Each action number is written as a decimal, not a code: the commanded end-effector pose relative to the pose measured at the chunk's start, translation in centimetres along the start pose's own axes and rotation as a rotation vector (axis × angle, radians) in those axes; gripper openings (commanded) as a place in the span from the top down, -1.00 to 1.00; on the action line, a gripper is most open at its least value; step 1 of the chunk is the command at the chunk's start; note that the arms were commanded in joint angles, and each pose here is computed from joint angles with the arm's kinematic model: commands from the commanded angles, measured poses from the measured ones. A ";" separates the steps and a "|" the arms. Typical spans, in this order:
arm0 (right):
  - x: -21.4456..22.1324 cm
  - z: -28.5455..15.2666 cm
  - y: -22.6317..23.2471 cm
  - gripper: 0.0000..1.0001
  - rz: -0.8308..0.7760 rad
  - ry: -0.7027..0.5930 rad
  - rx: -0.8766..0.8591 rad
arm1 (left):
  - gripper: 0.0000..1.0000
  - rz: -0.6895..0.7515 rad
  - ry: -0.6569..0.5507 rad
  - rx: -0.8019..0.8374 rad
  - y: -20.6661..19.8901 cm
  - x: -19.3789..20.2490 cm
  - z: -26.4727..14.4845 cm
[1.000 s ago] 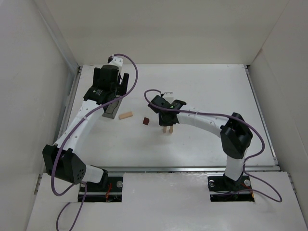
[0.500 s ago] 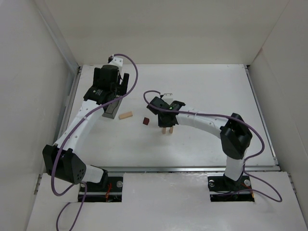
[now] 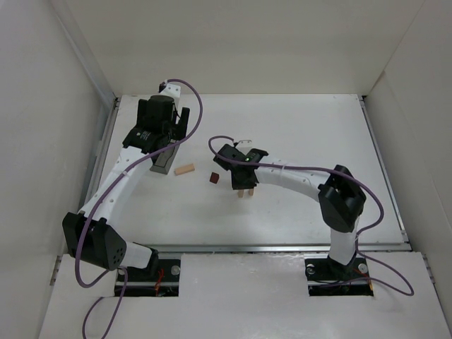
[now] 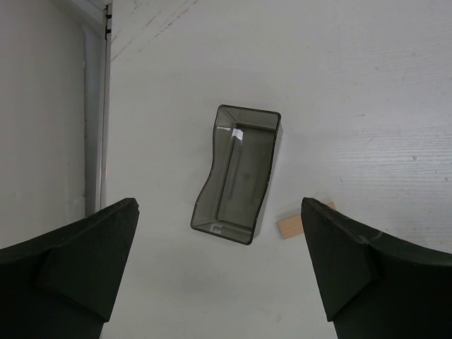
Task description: Build the wood block tower
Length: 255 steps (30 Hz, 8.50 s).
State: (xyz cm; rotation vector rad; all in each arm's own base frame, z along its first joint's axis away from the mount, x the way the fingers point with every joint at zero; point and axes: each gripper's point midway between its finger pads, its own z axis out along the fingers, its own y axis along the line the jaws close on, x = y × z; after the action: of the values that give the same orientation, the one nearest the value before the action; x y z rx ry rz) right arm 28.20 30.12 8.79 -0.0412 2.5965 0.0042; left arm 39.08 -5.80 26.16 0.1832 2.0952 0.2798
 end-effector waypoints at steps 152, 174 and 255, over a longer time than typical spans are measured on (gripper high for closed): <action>-13.8 -20.4 -15.4 -0.38 0.145 -0.582 -0.216 | 1.00 0.706 0.164 0.866 -18.8 2.2 -1.0; -12.5 -21.0 -22.3 -0.48 0.160 -0.599 -0.021 | 1.00 0.913 0.259 1.082 -29.7 8.9 -8.4; -17.2 -17.5 -14.0 -0.62 0.084 -0.477 -0.290 | -0.48 0.542 0.031 0.725 -17.9 1.5 -6.5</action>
State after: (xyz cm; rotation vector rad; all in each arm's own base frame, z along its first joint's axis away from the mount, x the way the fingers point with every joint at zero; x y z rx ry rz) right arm 31.53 12.95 32.64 0.0147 2.0835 0.2517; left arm 30.48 -26.48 21.08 1.4064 2.0621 -0.2139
